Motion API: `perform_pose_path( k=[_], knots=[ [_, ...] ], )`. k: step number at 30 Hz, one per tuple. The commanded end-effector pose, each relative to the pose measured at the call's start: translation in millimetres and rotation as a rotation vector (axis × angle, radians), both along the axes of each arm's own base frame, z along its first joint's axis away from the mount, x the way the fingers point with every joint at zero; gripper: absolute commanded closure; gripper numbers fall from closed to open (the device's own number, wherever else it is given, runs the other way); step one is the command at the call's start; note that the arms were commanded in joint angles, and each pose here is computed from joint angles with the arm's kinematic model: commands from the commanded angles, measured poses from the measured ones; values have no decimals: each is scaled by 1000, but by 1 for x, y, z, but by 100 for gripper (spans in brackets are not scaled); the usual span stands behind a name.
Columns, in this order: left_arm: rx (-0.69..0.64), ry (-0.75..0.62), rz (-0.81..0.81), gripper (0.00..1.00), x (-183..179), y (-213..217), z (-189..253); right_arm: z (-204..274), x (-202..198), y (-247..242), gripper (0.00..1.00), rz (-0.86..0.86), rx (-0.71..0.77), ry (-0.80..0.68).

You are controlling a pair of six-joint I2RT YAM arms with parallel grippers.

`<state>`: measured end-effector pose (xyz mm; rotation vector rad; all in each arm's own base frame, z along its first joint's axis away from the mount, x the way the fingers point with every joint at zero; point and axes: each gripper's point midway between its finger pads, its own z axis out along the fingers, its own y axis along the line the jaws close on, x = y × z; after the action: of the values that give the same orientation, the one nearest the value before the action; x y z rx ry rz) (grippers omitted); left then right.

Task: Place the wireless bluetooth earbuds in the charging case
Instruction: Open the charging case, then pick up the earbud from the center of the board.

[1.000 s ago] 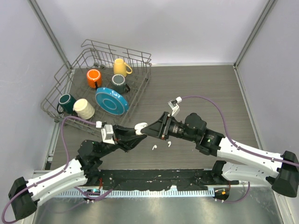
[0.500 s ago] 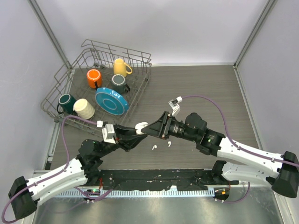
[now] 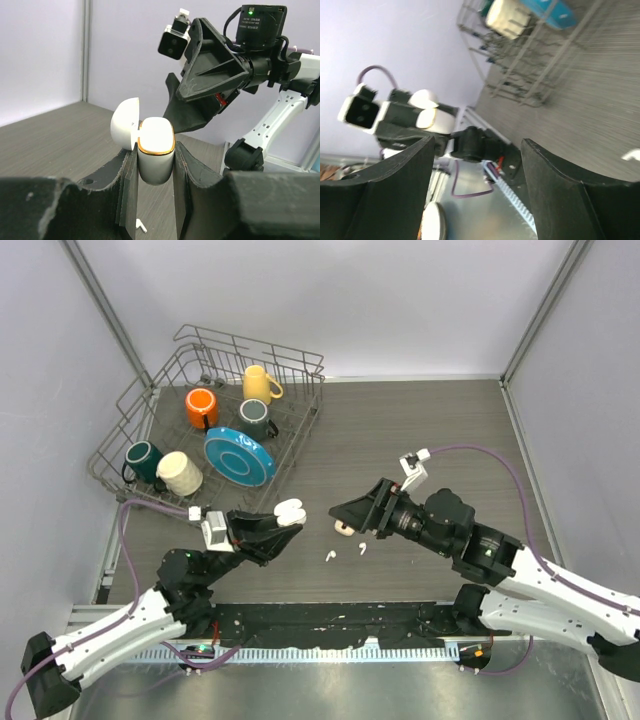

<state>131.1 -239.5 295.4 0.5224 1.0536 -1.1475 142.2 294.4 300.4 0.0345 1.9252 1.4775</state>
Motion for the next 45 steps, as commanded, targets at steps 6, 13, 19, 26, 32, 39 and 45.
perform_pose_path(
  k=[6,13,19,26,32,39,45],
  knots=[
    [-27,-10,34,100,-3,14,7,-106,35,-106,33,-493,-480,175],
    [-11,-21,21,100,-6,13,10,-155,33,-105,36,-469,-660,222],
    [-7,-15,14,100,-7,12,8,-187,38,-94,40,-425,-877,260],
    [-15,-14,19,100,-8,15,10,-200,49,-75,46,-424,-871,261],
    [-19,-15,21,100,-9,17,10,-219,52,-67,47,-402,-934,282],
    [-22,-16,36,100,-8,21,11,-245,49,-66,47,-380,-1006,315],
    [-22,-14,39,100,-8,22,11,-253,53,-59,48,-374,-1010,314]
  ],
)
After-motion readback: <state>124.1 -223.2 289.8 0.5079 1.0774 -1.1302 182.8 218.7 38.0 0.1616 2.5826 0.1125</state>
